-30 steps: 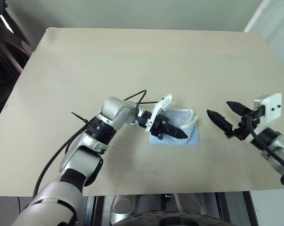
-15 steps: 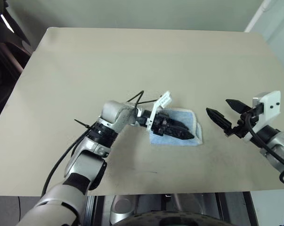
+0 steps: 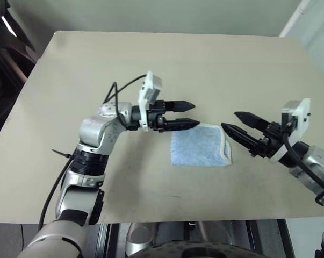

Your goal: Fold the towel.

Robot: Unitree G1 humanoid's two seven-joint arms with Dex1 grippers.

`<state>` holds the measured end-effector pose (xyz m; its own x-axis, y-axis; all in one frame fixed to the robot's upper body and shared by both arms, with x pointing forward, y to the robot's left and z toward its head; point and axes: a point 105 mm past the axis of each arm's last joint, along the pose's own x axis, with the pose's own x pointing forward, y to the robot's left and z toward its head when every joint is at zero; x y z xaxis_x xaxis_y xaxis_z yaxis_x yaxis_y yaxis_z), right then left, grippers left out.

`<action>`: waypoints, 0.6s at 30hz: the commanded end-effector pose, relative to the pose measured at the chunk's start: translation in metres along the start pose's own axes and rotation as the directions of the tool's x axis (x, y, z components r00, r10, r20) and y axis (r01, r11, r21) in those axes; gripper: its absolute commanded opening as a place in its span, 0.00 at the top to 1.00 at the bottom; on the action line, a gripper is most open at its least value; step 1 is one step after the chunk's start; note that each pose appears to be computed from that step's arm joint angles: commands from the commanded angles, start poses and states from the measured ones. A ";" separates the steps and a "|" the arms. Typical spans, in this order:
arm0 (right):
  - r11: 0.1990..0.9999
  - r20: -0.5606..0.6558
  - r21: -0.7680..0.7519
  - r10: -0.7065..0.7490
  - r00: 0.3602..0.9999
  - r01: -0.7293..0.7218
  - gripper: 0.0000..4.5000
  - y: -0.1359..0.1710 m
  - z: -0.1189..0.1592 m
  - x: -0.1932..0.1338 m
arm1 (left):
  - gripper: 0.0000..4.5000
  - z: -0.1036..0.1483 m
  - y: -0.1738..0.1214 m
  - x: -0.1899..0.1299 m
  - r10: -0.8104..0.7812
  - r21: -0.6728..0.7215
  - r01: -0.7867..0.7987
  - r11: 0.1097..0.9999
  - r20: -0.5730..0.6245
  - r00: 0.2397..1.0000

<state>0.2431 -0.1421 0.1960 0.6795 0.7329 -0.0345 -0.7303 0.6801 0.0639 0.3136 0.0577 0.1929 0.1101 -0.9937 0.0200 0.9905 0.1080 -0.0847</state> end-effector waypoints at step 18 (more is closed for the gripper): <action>0.996 -0.142 -0.006 0.091 0.986 -0.093 1.00 -0.003 -0.053 0.036 | 0.99 -0.053 -0.016 0.022 -0.071 0.020 0.074 0.997 -0.100 0.992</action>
<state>0.2647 -0.1161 0.1466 0.5941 0.7885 -0.1591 -0.7866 0.6109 0.0903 0.2922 0.0331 0.1418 0.0159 -0.9975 -0.0685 0.9959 0.0219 -0.0883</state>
